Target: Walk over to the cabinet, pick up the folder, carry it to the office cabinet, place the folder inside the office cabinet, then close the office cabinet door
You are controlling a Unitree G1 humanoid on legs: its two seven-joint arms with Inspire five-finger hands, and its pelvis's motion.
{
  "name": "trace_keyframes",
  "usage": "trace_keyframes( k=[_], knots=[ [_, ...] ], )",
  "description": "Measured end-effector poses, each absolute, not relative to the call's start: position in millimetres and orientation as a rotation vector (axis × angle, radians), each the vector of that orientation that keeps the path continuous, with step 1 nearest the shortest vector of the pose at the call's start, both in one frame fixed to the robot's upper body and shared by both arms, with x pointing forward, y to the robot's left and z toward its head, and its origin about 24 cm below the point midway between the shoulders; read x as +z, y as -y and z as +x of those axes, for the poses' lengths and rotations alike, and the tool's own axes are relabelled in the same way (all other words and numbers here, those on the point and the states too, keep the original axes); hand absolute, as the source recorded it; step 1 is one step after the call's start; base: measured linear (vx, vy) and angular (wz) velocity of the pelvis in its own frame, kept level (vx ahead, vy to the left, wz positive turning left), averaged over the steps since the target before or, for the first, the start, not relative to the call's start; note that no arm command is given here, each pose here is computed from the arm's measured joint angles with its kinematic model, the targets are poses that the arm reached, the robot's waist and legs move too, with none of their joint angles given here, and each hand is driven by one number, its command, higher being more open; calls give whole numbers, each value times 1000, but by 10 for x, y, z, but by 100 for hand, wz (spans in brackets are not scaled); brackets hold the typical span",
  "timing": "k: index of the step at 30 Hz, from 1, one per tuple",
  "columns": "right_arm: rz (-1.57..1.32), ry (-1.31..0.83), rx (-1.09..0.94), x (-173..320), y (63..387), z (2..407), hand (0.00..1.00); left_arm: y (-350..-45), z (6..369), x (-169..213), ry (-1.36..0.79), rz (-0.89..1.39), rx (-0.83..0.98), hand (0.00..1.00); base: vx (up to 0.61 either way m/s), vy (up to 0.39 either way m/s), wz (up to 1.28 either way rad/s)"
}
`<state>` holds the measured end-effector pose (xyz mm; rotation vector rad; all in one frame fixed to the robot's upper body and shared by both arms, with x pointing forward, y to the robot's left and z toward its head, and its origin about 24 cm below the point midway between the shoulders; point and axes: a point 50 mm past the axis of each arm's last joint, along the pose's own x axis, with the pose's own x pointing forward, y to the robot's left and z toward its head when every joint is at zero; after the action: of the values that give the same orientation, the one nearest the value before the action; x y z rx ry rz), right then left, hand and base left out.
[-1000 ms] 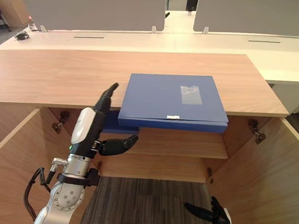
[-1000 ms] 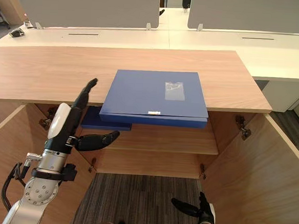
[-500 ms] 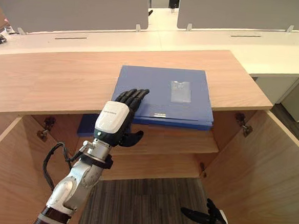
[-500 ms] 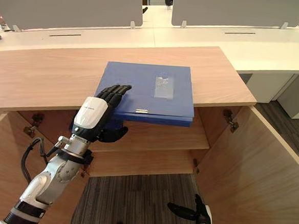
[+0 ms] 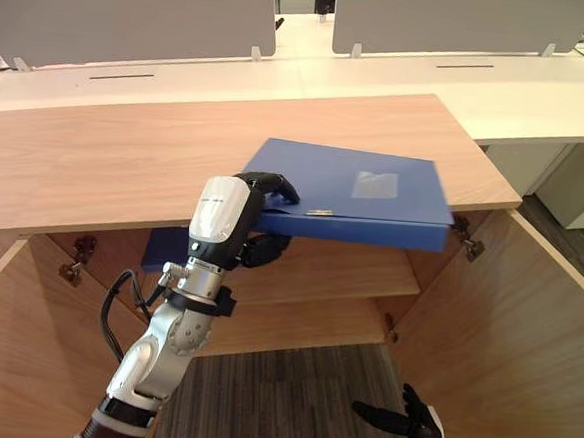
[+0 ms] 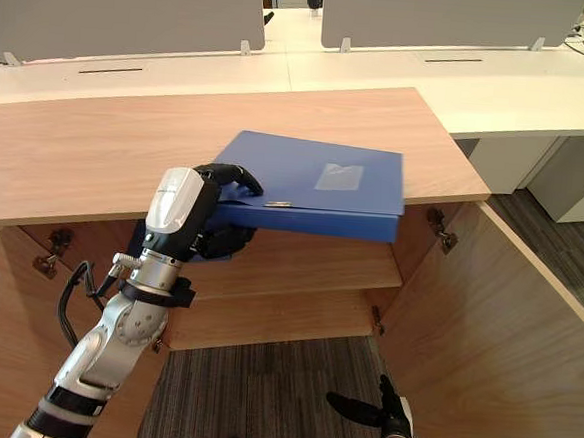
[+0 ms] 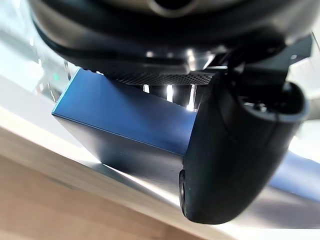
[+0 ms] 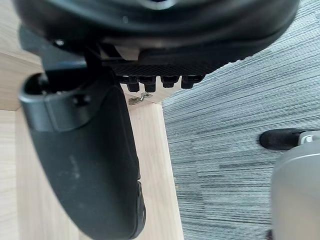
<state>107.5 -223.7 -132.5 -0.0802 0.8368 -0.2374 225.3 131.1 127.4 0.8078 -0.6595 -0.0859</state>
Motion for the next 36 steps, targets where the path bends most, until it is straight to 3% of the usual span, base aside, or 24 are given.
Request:
trace_keyframes(
  k=[6,12,14,18,21,29,30,36],
  knots=[
    [63,-505,-286,-831,2105,1532,100,-1180,1889,1349,647,366,-152,0,-22,-24,-13],
    [136,-125,-346,-76,2092,1775,100,-1392,1763,1271,511,-25,-112,0,-25,-24,-6],
    [123,88,-327,401,2084,1832,100,-1523,1717,1236,465,-201,-76,0,-1,-21,-10],
    [98,369,-219,974,1997,1917,100,-1578,1696,1218,440,-333,-85,0,3,-19,-8],
    [78,461,-108,1171,1918,2012,100,-1543,1695,1208,426,-352,-149,0,-2,-6,-1],
    [-8,525,216,1414,1718,2258,100,-1443,1686,1105,331,-352,-349,0,-14,-17,3],
    [-24,517,233,1412,1720,2289,0,-1454,1698,1080,318,-365,-348,0,-30,-28,6],
    [-42,446,314,1360,1727,2439,0,-1533,1716,975,251,-395,-348,0,-21,-26,7]
  ],
)
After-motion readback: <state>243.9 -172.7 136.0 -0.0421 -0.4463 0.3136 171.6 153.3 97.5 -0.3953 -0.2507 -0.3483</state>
